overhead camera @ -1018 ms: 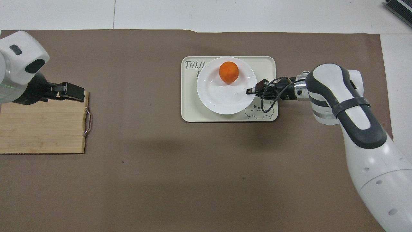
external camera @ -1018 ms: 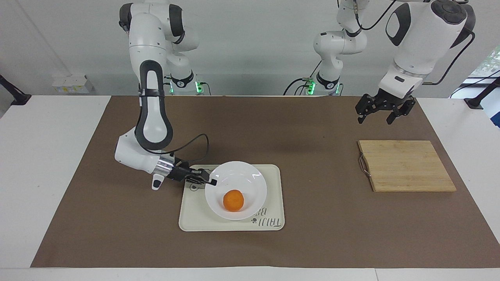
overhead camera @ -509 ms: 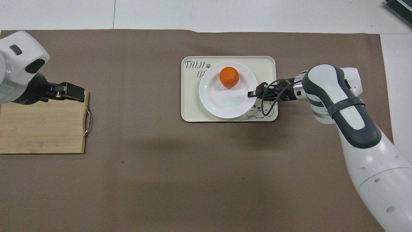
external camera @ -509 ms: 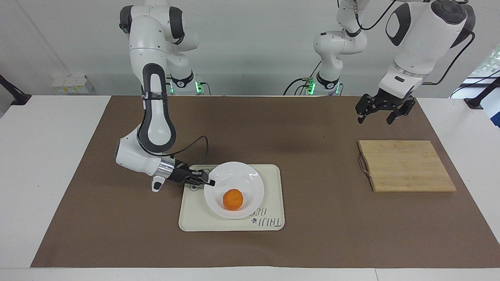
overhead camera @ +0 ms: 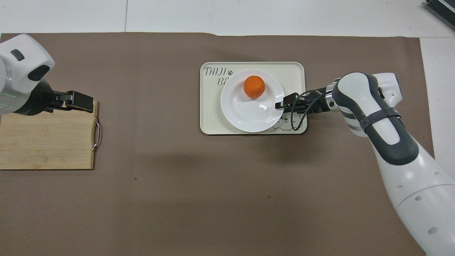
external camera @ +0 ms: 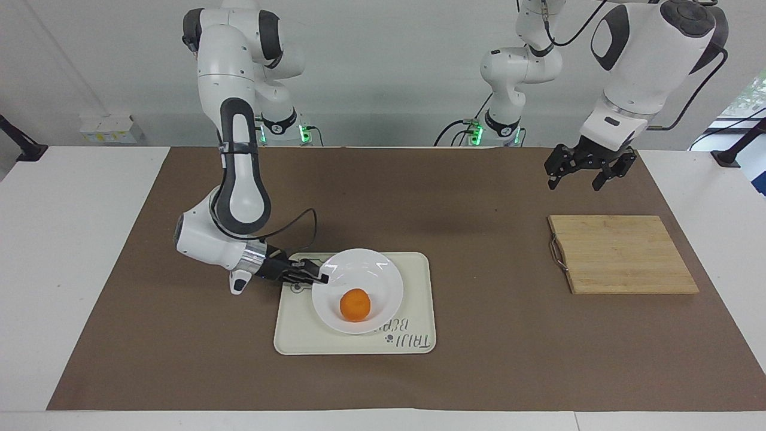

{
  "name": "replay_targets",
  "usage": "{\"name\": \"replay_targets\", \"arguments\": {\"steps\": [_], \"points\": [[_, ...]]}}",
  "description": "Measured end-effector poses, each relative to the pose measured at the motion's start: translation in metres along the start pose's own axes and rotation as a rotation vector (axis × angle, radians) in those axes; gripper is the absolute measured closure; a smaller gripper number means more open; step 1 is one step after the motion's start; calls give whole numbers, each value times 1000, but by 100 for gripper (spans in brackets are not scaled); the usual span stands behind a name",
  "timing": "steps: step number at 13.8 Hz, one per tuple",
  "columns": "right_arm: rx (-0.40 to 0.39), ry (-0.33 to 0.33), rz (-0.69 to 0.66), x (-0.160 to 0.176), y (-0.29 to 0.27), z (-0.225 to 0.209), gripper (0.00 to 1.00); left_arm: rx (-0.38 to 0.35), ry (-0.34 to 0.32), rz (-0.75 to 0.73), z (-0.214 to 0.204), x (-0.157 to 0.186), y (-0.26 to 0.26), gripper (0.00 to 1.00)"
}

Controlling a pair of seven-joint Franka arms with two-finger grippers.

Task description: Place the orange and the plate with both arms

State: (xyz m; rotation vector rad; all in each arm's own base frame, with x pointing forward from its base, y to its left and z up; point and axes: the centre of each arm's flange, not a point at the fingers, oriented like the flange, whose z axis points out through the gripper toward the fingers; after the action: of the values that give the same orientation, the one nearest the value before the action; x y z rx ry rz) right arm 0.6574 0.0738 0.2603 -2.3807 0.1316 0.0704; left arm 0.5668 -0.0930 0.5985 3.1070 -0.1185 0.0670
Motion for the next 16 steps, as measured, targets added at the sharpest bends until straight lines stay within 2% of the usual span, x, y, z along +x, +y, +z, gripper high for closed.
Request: {"name": "replay_targets", "arguments": {"steps": [4, 5, 10, 13, 16], "points": [[-177, 23, -111, 10, -21, -46, 3, 0, 0, 0, 0, 0, 0, 0], [-227, 31, -132, 11, -27, -62, 0, 0, 0, 0, 0, 0, 0, 0], [-542, 93, -201, -3, -86, -143, 0, 0, 0, 0, 0, 0, 0, 0], [-605, 84, -151, -29, -113, -188, 0, 0, 0, 0, 0, 0, 0, 0], [-631, 130, -23, -53, -122, -238, 0, 0, 0, 0, 0, 0, 0, 0]]}}
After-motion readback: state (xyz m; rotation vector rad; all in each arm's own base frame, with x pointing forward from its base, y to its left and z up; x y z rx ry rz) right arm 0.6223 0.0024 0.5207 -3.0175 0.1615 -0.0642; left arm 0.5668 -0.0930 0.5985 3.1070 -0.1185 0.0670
